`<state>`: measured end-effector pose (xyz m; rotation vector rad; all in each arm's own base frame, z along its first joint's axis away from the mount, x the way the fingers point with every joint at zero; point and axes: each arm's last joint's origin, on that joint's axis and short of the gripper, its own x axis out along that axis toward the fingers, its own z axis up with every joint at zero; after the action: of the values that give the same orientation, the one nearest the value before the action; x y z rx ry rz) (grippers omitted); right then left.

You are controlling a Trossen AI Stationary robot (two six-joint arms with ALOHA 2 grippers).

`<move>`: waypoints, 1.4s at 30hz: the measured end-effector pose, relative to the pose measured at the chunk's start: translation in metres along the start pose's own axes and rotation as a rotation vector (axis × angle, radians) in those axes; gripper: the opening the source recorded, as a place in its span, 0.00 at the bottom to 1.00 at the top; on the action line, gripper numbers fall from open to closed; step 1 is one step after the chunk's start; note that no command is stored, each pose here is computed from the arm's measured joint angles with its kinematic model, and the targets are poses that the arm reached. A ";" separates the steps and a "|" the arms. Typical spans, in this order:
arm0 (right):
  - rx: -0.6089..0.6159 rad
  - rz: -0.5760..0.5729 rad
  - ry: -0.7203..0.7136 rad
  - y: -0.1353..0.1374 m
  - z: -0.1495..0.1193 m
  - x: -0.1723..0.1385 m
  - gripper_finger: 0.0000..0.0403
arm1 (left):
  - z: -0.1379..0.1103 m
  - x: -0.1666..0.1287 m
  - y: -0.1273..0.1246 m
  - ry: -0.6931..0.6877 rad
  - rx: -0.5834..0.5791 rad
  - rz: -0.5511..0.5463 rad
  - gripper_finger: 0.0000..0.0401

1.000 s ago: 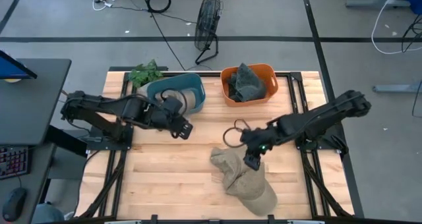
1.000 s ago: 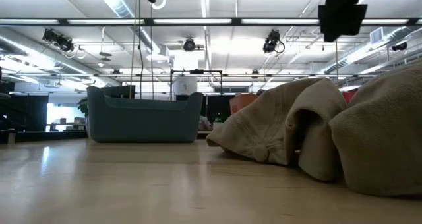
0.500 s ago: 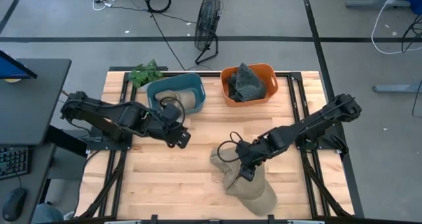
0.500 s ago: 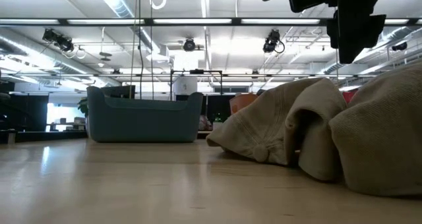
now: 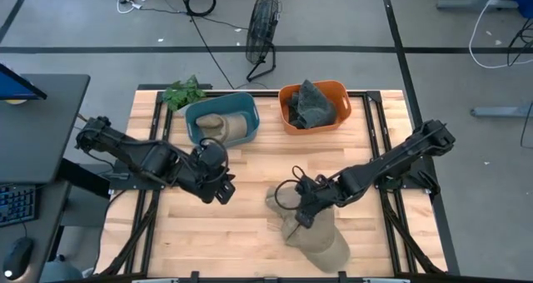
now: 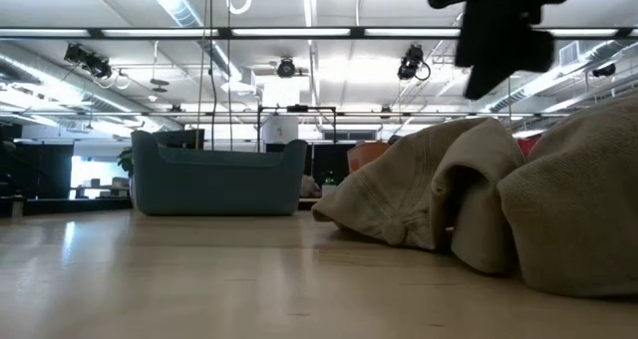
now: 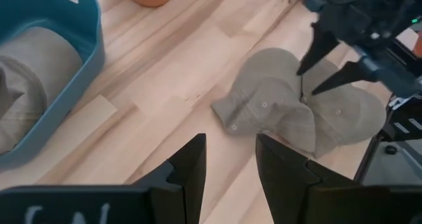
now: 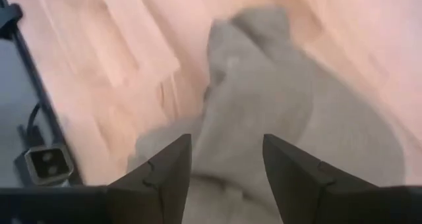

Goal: Pick & Place hat
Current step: Put the top brown cap into the green bin

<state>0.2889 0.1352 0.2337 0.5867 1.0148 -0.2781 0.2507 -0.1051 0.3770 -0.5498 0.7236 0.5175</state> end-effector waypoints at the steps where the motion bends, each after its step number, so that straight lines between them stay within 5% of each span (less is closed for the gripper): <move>1: -0.020 -0.001 -0.016 0.001 0.001 0.003 0.47 | 0.000 0.000 0.000 -0.002 0.001 -0.002 0.34; 7: -0.042 0.028 -0.043 0.011 0.000 0.030 0.47 | -0.001 -0.001 -0.001 -0.015 0.002 -0.004 0.34; 20: -0.122 -0.226 -0.091 -0.003 -0.007 0.062 0.46 | -0.001 -0.001 -0.002 -0.017 -0.002 -0.009 0.34; 24: -0.145 -0.232 -0.083 -0.005 -0.006 0.062 0.37 | -0.001 -0.001 -0.002 -0.017 -0.001 -0.008 0.34; 30: -0.139 -0.209 -0.054 -0.005 -0.006 0.063 0.04 | -0.001 -0.001 -0.002 -0.016 -0.001 -0.008 0.34; 42: -0.190 -0.079 -0.118 0.015 0.016 0.033 0.01 | -0.002 -0.002 -0.002 -0.016 -0.003 -0.012 0.34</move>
<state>0.3244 0.1392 0.2170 0.3544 0.9393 -0.2795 0.2503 -0.1083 0.3780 -0.5515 0.7046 0.5113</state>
